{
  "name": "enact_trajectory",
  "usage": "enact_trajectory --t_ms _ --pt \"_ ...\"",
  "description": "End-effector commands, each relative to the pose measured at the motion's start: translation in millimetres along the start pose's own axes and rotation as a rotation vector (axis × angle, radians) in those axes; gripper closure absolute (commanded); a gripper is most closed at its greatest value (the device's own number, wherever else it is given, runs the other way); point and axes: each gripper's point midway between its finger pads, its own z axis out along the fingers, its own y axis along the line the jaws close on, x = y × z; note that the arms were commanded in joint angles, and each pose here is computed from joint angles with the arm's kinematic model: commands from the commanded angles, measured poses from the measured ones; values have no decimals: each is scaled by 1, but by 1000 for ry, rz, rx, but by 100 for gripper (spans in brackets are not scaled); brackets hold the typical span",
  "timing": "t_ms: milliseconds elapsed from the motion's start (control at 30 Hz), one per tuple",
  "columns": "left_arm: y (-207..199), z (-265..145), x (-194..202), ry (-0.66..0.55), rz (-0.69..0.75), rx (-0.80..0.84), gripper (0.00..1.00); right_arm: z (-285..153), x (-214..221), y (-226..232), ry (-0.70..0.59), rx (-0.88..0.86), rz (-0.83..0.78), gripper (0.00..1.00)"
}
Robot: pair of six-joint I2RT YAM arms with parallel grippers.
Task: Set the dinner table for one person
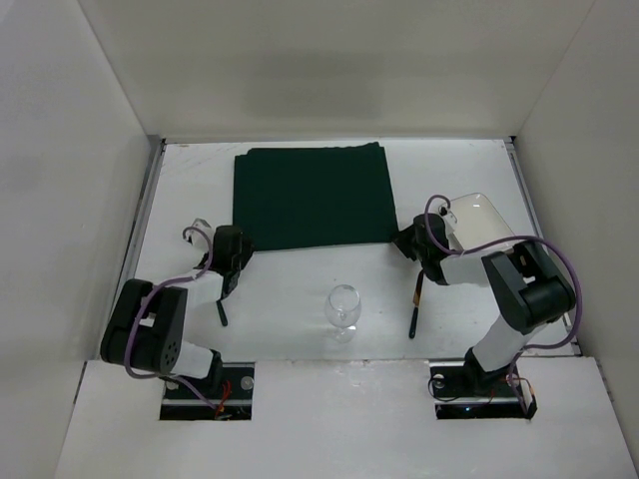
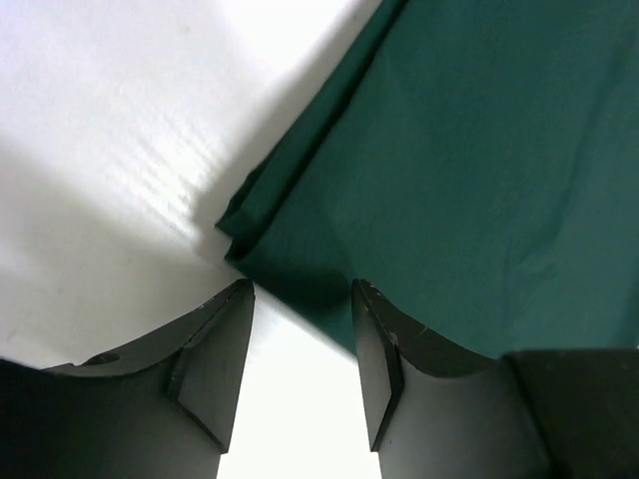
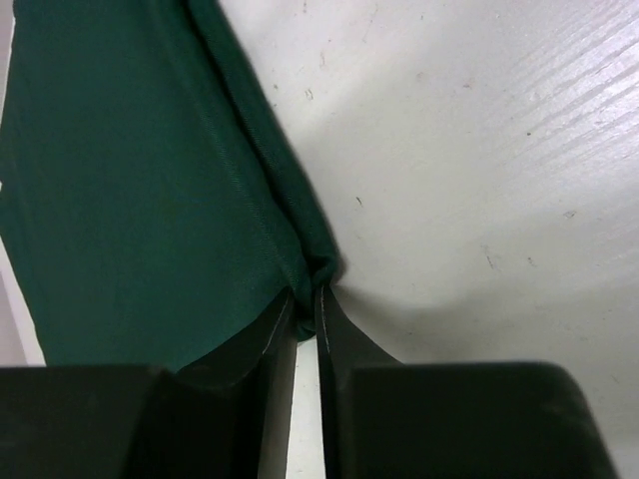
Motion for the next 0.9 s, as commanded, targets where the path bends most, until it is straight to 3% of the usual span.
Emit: enact_trajectory --t_ms 0,100,233,300,867 --pt "19 11 5 5 -4 -63 58 -2 -12 13 -37 -53 25 84" --pt "15 22 10 15 -7 -60 65 -7 -12 15 -38 -66 15 86" --pt "18 28 19 50 -22 -47 86 -20 -13 11 -42 -73 16 86" --pt "19 23 19 56 -19 -36 91 -26 -11 7 -36 -72 13 86" --pt "63 -62 13 6 107 -51 93 -94 33 -20 78 -101 -43 86"
